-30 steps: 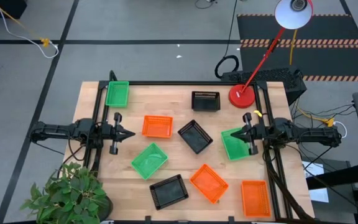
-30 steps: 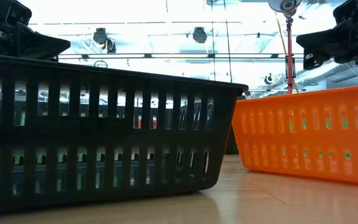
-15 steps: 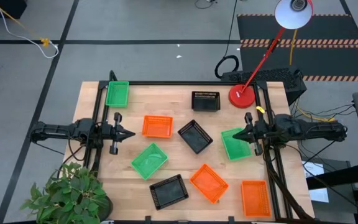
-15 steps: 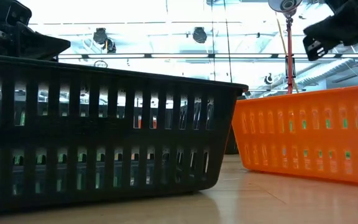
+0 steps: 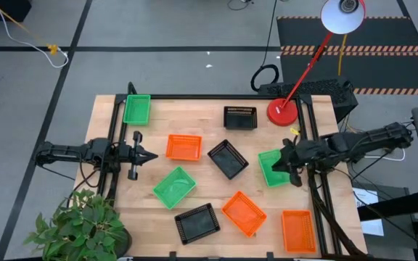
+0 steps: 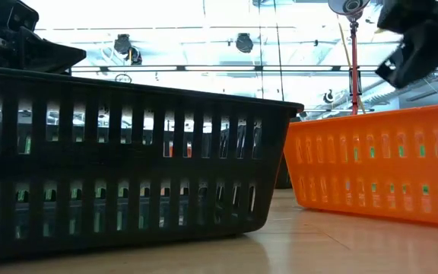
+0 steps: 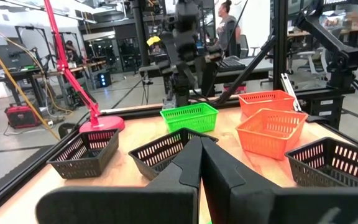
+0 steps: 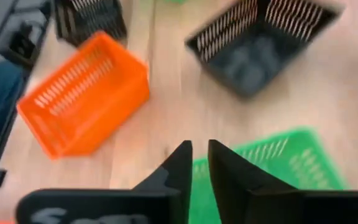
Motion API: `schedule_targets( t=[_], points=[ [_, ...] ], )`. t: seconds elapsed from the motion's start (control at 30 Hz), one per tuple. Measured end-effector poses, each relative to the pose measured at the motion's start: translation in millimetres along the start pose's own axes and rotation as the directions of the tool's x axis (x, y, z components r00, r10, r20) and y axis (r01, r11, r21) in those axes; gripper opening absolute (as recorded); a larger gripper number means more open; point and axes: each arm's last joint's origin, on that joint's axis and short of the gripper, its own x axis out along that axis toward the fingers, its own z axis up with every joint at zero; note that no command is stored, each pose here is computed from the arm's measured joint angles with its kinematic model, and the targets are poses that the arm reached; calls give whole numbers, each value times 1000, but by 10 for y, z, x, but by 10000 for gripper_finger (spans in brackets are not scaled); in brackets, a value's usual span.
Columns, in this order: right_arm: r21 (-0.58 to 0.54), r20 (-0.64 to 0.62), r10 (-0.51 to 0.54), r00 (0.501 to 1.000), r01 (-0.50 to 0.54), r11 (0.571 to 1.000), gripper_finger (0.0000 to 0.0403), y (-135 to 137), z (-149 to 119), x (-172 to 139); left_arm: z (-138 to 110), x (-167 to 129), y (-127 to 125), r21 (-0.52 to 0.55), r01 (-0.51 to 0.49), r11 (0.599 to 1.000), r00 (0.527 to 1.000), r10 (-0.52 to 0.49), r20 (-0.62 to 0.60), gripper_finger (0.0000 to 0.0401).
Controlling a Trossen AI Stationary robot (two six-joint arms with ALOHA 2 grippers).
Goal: Stack baskets by color
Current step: Stack the right green bin on top of the top left green bin
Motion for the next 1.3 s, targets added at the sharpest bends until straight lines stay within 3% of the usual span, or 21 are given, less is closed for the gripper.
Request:
schedule_targets(
  t=[0.2,0.53,0.87,1.1,1.3],
  points=[
    [105,-199,-19,980,40,994,101,64,-137,106,0,0,0,0,0,1000,1000,0,0,10],
    [5,-314,-2,949,4,1000,132,232,-232,209,0,0,0,0,0,1000,1000,0,0,10],
    [-129,-410,-117,904,70,989,133,250,-282,403,0,0,0,0,0,1000,1000,0,0,10],
    [-187,-457,-176,872,99,977,106,248,-310,514,0,0,0,0,0,1000,1000,0,0,10],
    [-190,-480,-192,856,112,975,32,250,-325,569,0,0,0,0,0,1000,1000,0,0,10]
  ],
)
